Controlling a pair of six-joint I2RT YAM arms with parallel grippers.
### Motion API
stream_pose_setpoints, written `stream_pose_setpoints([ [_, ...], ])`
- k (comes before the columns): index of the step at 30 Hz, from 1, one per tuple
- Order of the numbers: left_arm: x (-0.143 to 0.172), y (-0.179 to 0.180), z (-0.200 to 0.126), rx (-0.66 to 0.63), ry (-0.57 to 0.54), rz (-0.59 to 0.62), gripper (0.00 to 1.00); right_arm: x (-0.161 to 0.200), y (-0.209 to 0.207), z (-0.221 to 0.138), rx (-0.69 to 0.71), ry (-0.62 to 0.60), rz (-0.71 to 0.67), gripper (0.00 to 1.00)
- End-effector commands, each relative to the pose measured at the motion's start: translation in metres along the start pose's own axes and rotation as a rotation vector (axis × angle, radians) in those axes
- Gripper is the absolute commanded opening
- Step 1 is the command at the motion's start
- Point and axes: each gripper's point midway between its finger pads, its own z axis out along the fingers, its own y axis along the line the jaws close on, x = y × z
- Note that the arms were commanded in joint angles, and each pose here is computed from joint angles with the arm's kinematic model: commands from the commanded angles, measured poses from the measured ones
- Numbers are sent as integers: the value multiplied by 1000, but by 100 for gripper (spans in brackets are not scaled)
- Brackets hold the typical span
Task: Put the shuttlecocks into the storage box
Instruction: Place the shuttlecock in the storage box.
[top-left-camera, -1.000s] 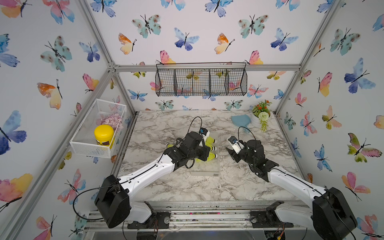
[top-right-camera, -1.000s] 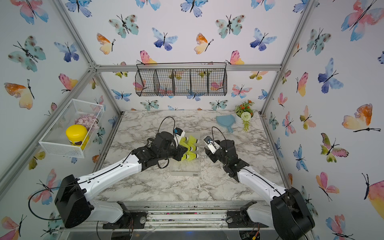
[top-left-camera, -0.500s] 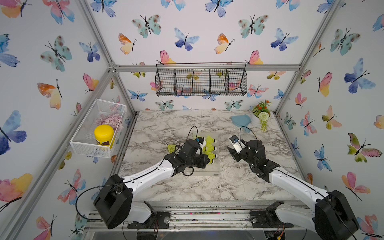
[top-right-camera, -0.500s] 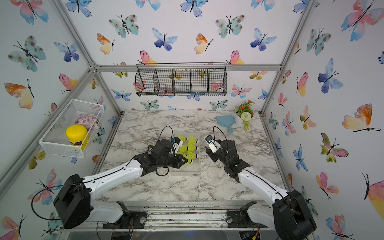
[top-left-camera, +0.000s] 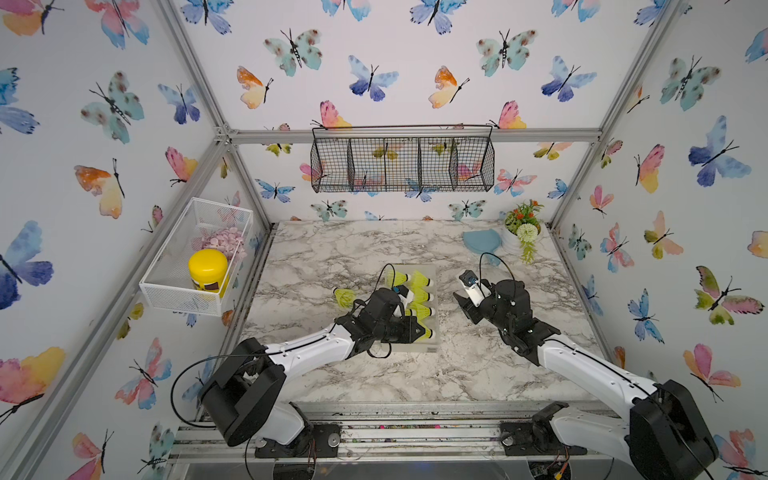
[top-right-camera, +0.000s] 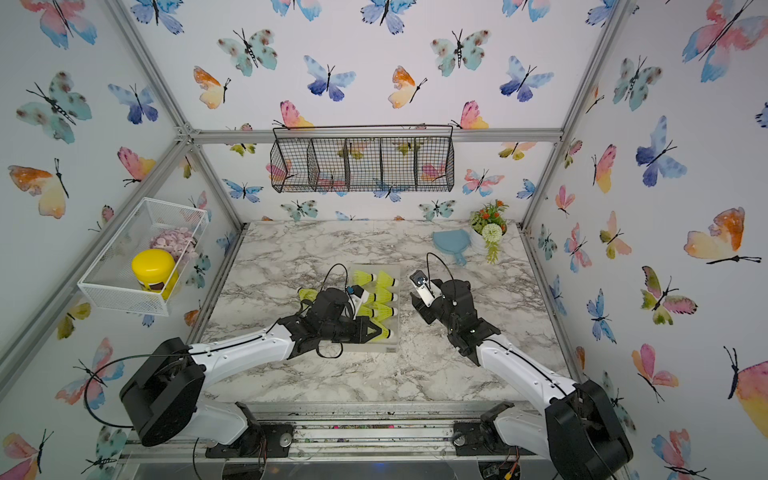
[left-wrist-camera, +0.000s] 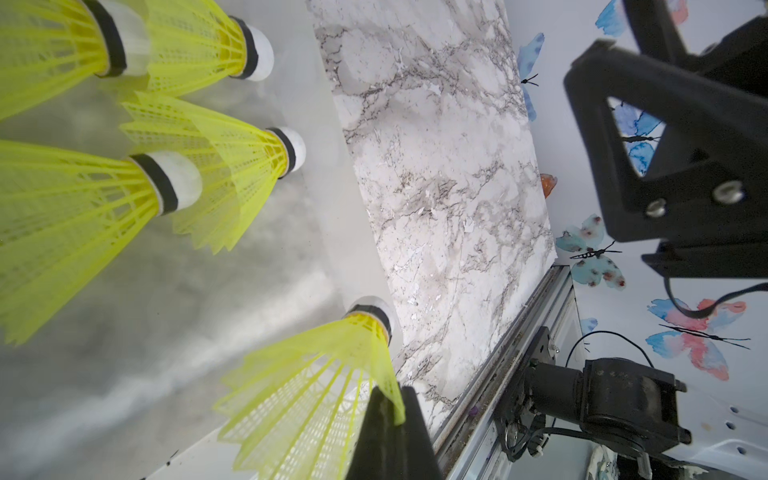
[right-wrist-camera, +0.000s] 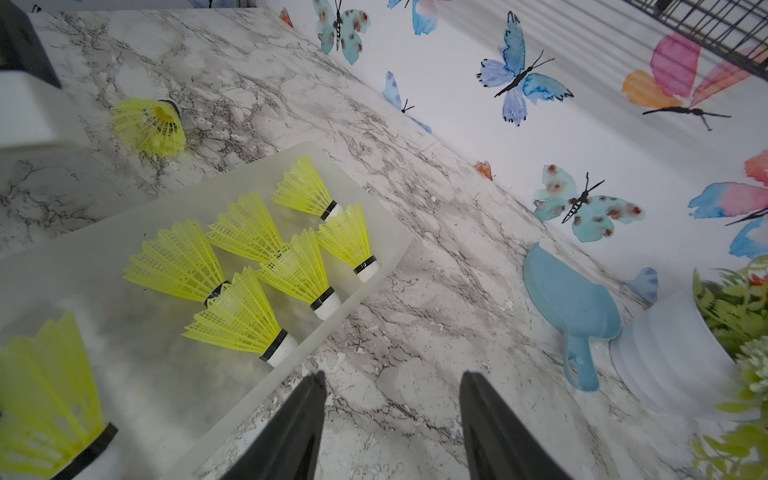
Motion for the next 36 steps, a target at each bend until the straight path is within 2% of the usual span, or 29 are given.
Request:
stream_pose_setpoints([
  [1,-3,-6,4,46,-9,-17,0,4,2,0,-2,9,10,58],
  [26,7,12,33,40,39,-79,2,11,6,1,-24,35,5,58],
  [33,7,18,38,18,43,-78,13,12,7,1,-25,34,8,58],
  [36,8,22,42,6,50,-82,14,12,7,1,-26,36,7,58],
])
